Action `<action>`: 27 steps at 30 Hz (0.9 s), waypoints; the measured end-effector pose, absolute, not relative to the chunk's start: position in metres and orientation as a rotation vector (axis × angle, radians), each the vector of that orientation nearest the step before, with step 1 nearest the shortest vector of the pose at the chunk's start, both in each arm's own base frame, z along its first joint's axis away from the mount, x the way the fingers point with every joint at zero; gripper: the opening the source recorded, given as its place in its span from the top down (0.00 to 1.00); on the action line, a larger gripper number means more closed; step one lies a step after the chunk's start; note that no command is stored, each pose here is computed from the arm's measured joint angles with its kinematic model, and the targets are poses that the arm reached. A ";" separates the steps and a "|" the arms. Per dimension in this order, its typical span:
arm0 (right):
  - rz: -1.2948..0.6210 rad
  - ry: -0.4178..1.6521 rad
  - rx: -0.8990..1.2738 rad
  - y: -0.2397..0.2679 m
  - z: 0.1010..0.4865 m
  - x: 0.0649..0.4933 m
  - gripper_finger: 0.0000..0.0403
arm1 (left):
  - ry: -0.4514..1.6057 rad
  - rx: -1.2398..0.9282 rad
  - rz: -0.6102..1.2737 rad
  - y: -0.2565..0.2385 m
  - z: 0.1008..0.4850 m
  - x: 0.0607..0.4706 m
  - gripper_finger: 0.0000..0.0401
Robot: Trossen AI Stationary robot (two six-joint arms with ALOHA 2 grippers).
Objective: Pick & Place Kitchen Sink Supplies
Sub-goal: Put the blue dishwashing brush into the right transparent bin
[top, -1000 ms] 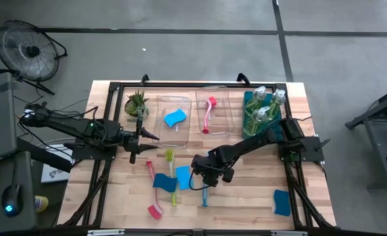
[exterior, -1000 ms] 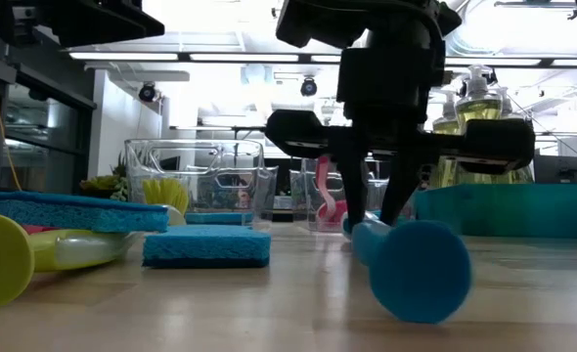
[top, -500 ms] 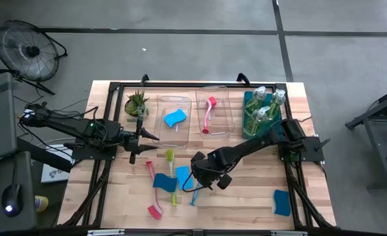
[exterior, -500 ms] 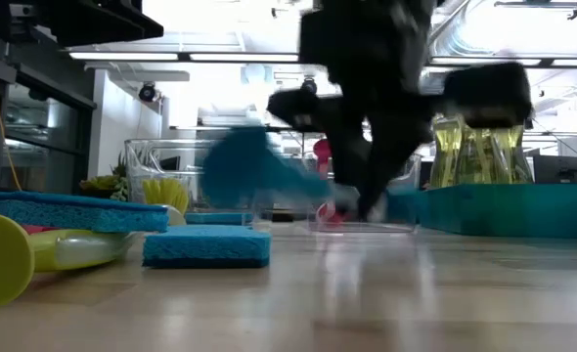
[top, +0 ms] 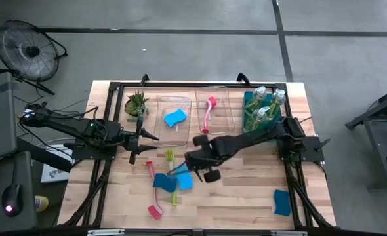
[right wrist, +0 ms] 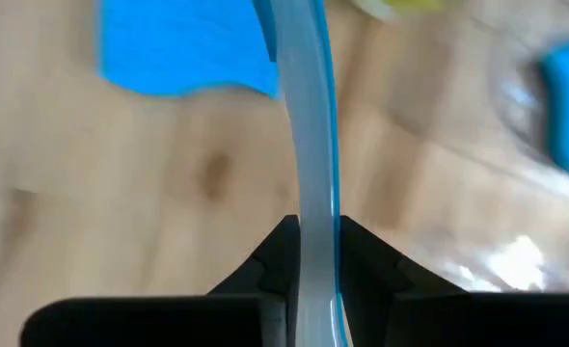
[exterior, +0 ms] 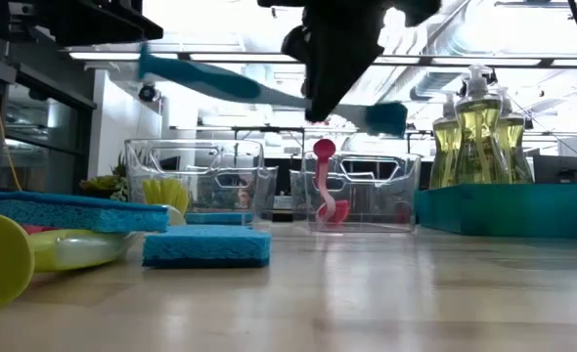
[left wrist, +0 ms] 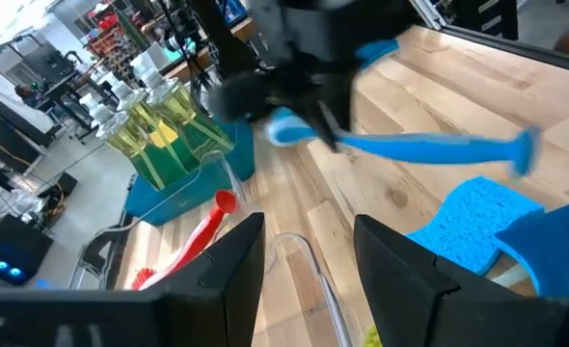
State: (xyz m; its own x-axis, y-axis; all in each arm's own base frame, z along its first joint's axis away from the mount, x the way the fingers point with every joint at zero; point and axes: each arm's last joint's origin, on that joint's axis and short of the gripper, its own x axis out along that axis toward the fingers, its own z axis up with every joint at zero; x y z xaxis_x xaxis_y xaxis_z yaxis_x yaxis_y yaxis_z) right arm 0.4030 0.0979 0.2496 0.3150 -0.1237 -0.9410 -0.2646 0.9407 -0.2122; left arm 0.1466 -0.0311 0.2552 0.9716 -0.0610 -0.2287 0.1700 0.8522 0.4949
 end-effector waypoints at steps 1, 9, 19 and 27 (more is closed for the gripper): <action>0.067 1.267 -0.351 0.094 0.255 0.402 0.88 | 0.209 0.537 -0.122 -0.031 0.255 0.147 0.61; -0.138 1.366 -0.330 0.060 0.293 0.394 0.89 | 0.210 0.513 -0.120 -0.031 0.255 0.147 0.61; -0.327 1.435 -0.255 0.012 0.326 0.383 0.88 | 0.210 0.512 -0.119 -0.031 0.255 0.147 0.61; -0.331 1.480 -0.294 -0.021 0.326 0.381 0.88 | 0.211 0.512 -0.124 -0.031 0.255 0.147 0.61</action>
